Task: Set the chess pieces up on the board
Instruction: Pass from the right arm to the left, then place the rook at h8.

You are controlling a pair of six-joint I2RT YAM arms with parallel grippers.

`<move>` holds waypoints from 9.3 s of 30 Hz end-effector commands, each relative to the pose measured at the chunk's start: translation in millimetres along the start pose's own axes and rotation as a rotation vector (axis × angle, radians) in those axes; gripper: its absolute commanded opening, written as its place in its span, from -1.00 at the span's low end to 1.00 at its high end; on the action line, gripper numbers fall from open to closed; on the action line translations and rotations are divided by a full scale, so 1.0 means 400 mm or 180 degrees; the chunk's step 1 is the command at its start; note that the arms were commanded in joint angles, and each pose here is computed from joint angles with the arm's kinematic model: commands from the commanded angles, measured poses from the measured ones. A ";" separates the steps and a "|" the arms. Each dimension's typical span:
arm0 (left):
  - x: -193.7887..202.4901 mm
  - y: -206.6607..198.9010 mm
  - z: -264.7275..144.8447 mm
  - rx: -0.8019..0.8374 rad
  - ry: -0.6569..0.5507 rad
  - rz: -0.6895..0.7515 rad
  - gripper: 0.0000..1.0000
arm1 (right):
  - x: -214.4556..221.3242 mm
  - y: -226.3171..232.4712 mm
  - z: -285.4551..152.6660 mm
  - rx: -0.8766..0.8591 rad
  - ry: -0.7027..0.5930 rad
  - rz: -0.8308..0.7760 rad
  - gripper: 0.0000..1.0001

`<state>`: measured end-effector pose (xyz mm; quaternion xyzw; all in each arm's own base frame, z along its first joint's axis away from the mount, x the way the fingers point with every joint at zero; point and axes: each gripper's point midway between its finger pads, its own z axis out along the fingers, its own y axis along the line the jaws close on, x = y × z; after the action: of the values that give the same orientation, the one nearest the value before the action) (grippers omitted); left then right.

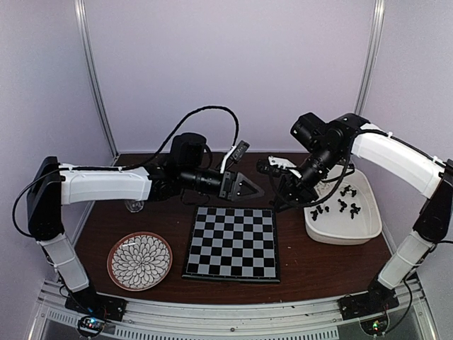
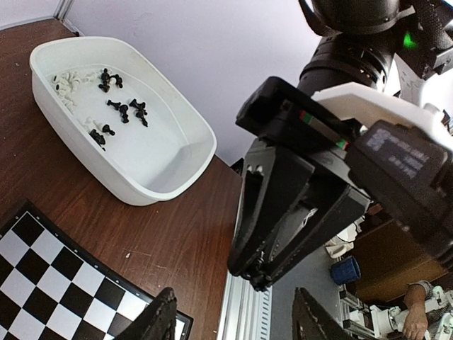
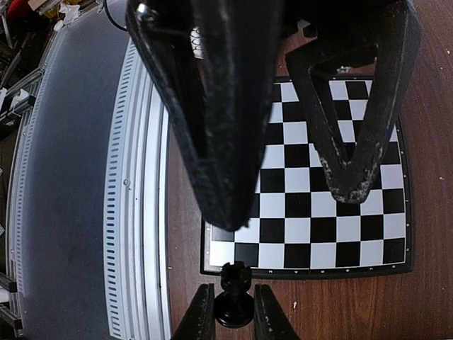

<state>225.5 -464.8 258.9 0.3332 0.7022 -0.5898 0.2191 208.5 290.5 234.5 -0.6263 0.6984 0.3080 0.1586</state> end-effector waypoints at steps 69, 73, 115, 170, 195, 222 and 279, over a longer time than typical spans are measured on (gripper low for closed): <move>0.109 0.068 -0.045 -0.0863 0.0602 0.0233 -0.91 | 0.022 -0.034 -0.100 0.0068 -0.0308 0.0438 -0.03; 0.187 0.146 -0.146 -0.1674 0.0882 0.0263 -0.94 | 0.089 -0.074 -0.152 0.0162 -0.0543 0.0804 -0.02; 0.542 0.224 -0.240 -0.3230 0.1462 0.0364 -0.99 | 0.148 -0.123 -0.150 0.0451 -0.0718 0.1053 -0.07; 0.561 0.246 -0.282 -0.3108 0.1458 -0.0123 -1.00 | 0.143 -0.118 -0.148 0.0397 -0.0740 0.1070 -0.10; 0.568 0.248 -0.277 -0.3084 0.1485 -0.0138 -1.00 | 0.148 -0.115 -0.149 0.0429 -0.0726 0.1062 -0.10; 0.581 0.255 -0.277 -0.3098 0.1555 -0.0145 -1.00 | 0.147 -0.111 -0.150 0.0430 -0.0741 0.1049 -0.10; 0.325 0.225 -0.324 -0.3166 0.0919 0.0512 0.13 | 0.150 -0.148 -0.184 0.0650 -0.0840 0.1175 -0.11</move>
<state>172.9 -296.8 88.4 0.3248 0.9109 -0.1024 0.2328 255.2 204.1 229.7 -0.4444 0.7944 0.3497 0.2219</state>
